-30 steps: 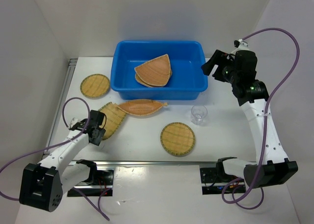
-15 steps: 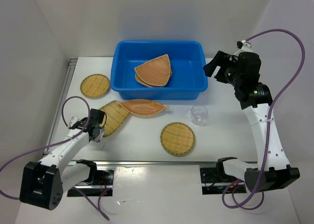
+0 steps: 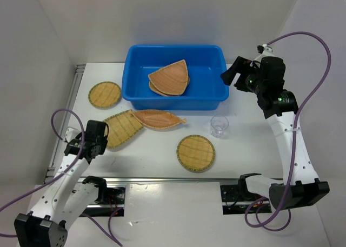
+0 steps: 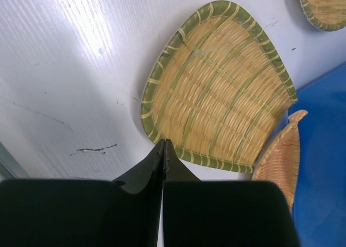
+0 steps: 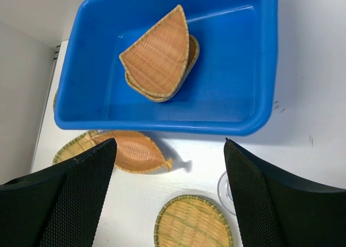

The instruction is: Place the mixed dishes into the plastic bin

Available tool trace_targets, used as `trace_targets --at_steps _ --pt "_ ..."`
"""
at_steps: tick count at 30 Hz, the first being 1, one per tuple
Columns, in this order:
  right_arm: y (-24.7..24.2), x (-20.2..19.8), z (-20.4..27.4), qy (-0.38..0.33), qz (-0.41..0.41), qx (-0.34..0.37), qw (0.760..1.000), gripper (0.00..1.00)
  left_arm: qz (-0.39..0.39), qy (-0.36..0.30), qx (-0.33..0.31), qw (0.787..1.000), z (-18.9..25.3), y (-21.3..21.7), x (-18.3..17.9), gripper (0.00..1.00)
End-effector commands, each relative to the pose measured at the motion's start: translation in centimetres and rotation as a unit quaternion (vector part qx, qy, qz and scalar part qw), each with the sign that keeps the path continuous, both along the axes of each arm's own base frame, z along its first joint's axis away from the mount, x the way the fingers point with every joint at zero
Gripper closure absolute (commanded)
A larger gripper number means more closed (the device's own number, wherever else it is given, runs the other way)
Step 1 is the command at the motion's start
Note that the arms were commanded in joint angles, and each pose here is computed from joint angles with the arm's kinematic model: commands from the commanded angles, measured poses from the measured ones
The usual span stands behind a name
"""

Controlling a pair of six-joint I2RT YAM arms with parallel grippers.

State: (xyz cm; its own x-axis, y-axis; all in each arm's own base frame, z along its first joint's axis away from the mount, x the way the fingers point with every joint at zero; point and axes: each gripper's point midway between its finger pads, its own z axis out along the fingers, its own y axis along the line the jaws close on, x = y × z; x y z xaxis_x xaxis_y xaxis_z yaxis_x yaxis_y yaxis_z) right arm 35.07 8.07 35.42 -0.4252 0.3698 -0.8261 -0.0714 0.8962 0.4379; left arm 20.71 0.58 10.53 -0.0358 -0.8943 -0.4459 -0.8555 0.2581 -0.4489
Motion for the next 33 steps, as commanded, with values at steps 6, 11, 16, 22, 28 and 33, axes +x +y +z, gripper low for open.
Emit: trace_targets --at_steps 6,11,16,22,28,33 --pt "0.7 0.0 1.8 -0.031 0.023 0.005 0.999 0.15 0.003 -0.011 -0.023 1.0 -0.1 -0.6 0.7 1.0" --pt "3.0 -0.5 0.3 -0.009 0.088 0.03 0.996 0.15 -0.017 0.032 -0.019 0.999 -1.9 -1.2 1.2 0.35" --pt "3.0 -0.5 -0.2 -0.003 0.088 0.03 0.996 0.15 -0.003 0.027 -0.041 0.999 -2.4 -1.6 1.4 0.13" --pt "2.8 -0.2 -0.6 0.0 0.085 0.024 0.996 0.15 0.024 0.065 -0.026 0.997 -4.5 -0.9 1.0 0.19" --pt "2.9 -0.5 -0.2 -0.004 0.09 0.025 0.996 0.15 0.034 0.095 -0.028 0.994 -6.5 -1.2 1.6 0.21" --pt "2.9 -0.7 0.1 -0.009 0.09 0.026 0.996 0.15 0.041 0.084 -0.012 0.996 -6.4 -0.7 2.8 0.42"
